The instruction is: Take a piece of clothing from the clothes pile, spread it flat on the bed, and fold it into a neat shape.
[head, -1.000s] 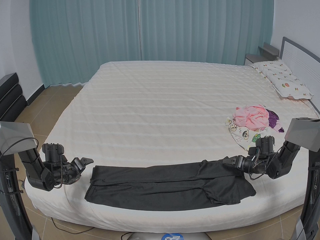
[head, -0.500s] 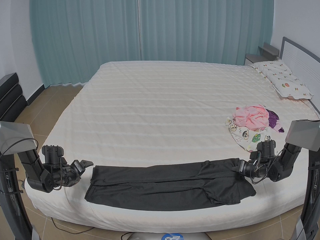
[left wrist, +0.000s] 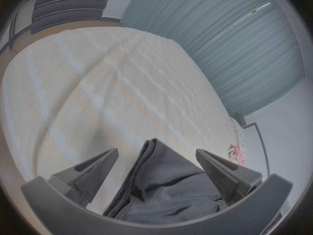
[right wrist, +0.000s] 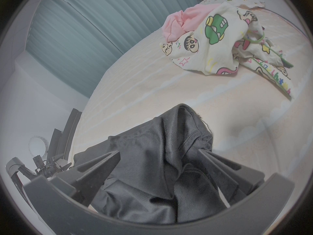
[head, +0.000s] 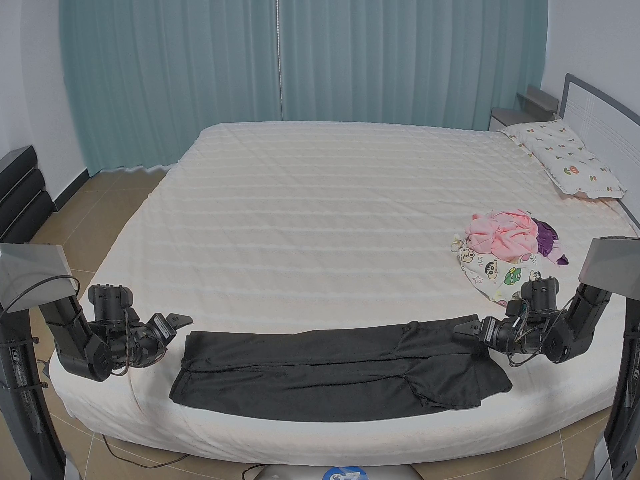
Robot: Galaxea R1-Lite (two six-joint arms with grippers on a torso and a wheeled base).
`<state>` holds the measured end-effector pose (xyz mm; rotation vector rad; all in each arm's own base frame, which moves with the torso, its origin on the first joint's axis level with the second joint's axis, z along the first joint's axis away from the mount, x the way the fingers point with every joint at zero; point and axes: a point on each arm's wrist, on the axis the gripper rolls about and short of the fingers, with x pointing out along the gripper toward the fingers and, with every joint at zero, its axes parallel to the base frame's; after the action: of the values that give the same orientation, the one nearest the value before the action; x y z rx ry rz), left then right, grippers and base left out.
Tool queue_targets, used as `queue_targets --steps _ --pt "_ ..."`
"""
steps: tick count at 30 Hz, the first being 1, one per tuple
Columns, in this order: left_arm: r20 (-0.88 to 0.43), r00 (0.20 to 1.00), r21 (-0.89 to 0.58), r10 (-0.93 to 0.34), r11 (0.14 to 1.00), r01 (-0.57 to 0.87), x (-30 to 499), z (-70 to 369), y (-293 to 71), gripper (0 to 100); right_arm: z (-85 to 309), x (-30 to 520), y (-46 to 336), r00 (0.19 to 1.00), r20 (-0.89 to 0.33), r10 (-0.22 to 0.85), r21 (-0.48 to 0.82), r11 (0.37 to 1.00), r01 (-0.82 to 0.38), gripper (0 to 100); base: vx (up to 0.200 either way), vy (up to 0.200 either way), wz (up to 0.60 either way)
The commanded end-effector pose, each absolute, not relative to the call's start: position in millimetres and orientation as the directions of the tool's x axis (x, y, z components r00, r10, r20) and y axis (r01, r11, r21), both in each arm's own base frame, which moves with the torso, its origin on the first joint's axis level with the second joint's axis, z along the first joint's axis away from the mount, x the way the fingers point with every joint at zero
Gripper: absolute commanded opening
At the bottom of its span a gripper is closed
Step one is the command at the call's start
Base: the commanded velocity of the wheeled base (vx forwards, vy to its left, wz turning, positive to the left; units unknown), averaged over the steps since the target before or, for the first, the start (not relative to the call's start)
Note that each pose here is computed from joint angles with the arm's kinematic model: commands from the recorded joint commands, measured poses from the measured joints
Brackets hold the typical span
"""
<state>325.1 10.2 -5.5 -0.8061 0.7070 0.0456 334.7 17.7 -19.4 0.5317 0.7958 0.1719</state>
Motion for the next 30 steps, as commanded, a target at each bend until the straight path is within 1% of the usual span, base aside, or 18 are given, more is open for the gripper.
queue_targets --steps 1,3,7,14,26,27,29,30 --pt "-0.564 0.791 -0.653 -0.236 0.714 -0.253 343 2 9 100 -9 323 21 0.693 -0.631 0.349 0.518 0.855 0.041 100 0.000 0.000 0.00" --pt "-0.568 0.783 -0.645 -0.254 0.728 -0.232 352 3 8 100 -10 322 21 0.691 -0.633 0.349 0.517 0.855 0.042 100 0.000 0.000 0.00" --pt "-0.600 0.735 -0.637 -0.315 0.744 -0.200 365 5 7 100 -13 317 21 0.684 -0.640 0.350 0.517 0.855 0.045 100 0.000 0.000 0.00" --pt "-0.643 0.698 -0.576 -0.314 0.800 -0.171 374 -9 8 100 -15 314 21 0.687 -0.636 0.350 0.518 0.854 0.044 100 0.000 0.000 0.00" --pt "-0.669 0.665 -0.564 -0.331 0.809 -0.165 374 -22 -1 100 -15 314 21 0.687 -0.636 0.352 0.520 0.853 0.044 100 0.000 0.000 0.00" --pt "-0.675 0.660 -0.548 -0.330 0.823 -0.149 373 -24 -2 0 -15 314 21 0.688 -0.635 0.352 0.520 0.853 0.043 100 0.000 0.000 0.00" --pt "-0.686 0.652 -0.521 -0.323 0.844 -0.130 372 -27 -2 0 -15 314 21 0.688 -0.635 0.352 0.520 0.853 0.043 100 0.000 0.000 0.00" --pt "-0.704 0.646 -0.483 -0.295 0.866 -0.131 371 -31 -1 0 -15 314 21 0.688 -0.635 0.352 0.520 0.853 0.043 100 0.000 0.000 0.00"
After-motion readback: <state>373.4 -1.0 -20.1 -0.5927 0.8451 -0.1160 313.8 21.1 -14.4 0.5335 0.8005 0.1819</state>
